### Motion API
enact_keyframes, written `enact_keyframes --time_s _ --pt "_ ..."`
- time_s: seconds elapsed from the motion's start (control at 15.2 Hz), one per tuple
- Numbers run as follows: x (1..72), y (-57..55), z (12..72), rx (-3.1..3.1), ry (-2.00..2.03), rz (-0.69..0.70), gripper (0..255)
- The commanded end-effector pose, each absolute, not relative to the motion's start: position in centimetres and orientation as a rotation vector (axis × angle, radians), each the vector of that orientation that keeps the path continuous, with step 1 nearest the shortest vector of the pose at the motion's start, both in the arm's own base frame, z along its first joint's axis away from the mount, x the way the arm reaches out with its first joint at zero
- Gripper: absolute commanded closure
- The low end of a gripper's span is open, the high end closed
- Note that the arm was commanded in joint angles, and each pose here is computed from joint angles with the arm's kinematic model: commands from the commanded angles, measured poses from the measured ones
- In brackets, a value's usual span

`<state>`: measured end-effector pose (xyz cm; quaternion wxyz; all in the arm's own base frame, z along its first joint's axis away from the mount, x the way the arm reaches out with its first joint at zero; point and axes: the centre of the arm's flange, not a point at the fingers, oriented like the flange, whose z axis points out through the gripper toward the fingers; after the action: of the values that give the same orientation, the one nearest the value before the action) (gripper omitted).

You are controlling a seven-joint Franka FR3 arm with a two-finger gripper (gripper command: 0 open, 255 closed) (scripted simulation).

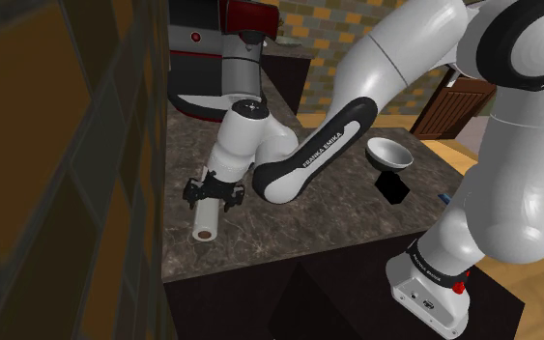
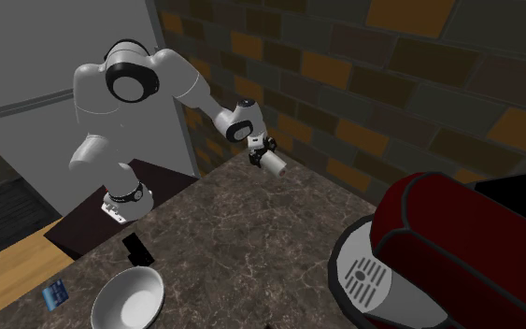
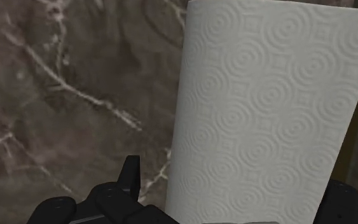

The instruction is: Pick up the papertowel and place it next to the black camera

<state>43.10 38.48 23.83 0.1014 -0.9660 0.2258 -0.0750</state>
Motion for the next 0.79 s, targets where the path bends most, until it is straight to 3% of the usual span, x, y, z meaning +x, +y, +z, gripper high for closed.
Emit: enact_keyframes --time_s 0.0,0.2,0.26,0.73 --pt "43.09 38.48 23.73 -2.854 0.667 -0.221 0" --pt "43.09 38.48 23.73 -2.854 0.667 -0.221 0" --pt "43.1 38.49 23.73 -2.854 0.667 -0.221 255" --pt "43.41 38.45 23.88 -2.854 0.667 -0.221 255"
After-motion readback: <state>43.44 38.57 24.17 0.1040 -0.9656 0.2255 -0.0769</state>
